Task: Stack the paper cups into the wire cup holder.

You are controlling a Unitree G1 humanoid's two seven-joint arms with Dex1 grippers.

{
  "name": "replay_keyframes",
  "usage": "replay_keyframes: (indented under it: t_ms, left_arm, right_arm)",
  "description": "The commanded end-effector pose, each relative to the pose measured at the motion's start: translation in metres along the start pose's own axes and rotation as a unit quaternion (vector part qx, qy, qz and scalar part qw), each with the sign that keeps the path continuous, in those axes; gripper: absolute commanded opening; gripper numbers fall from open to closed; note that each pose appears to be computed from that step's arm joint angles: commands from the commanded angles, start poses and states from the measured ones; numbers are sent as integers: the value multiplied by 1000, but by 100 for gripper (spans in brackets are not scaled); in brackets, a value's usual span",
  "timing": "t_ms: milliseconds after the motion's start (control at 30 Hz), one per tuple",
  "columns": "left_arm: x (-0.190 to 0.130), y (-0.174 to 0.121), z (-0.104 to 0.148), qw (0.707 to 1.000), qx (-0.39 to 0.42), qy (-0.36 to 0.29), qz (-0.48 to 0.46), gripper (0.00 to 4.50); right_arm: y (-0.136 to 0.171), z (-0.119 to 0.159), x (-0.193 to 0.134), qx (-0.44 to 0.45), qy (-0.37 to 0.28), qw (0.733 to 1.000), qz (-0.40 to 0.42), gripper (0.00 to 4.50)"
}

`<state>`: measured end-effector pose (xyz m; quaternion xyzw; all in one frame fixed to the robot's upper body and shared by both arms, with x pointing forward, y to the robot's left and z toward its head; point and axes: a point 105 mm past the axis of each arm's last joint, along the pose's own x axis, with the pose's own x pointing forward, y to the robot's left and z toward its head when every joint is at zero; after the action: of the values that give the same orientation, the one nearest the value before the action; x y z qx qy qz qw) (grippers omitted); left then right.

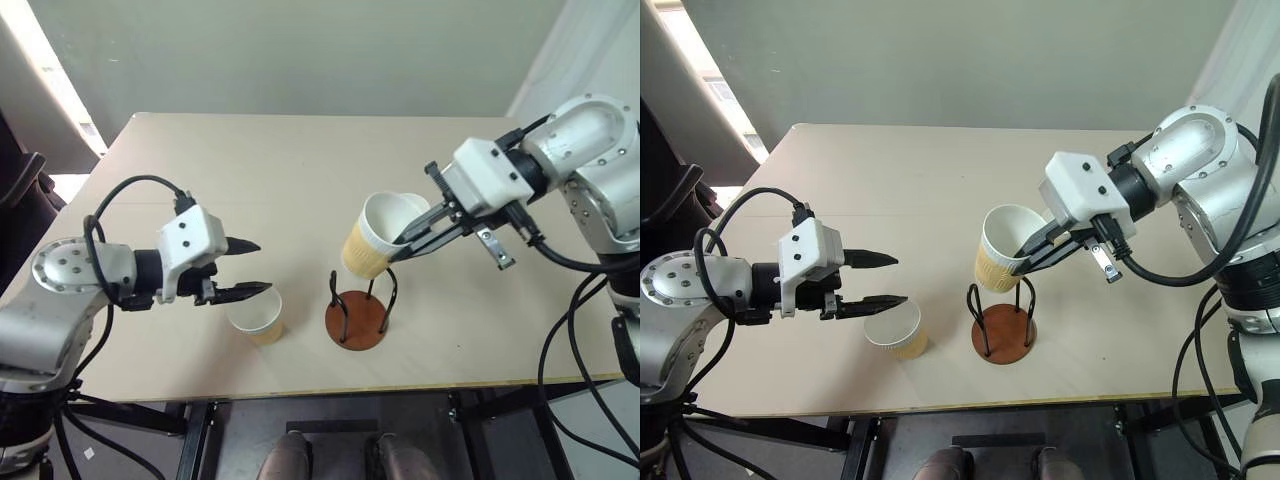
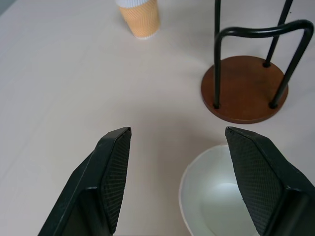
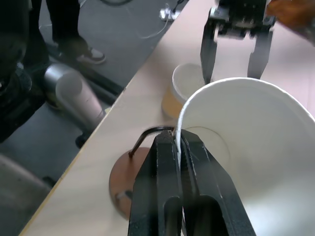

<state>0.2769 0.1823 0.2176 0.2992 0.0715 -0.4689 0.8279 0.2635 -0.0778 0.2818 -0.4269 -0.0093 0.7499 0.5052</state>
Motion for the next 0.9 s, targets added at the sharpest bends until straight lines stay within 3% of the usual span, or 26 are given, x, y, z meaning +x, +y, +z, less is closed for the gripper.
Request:
replay_keyframes:
  t_ms: [33, 533, 900]
  left_arm:
    - [-7, 1, 11, 1000, 19, -5, 14, 328]
    - [-6, -2, 12, 1000, 18, 3, 17, 328]
    - [1, -5, 11, 1000, 9, -3, 15, 328]
  right_arm:
    - [2, -1, 3, -20, 12, 1000, 9, 5]
    - [7, -10, 23, -20, 30, 998, 52, 5]
    - [1, -3, 11, -1, 16, 1000, 25, 368]
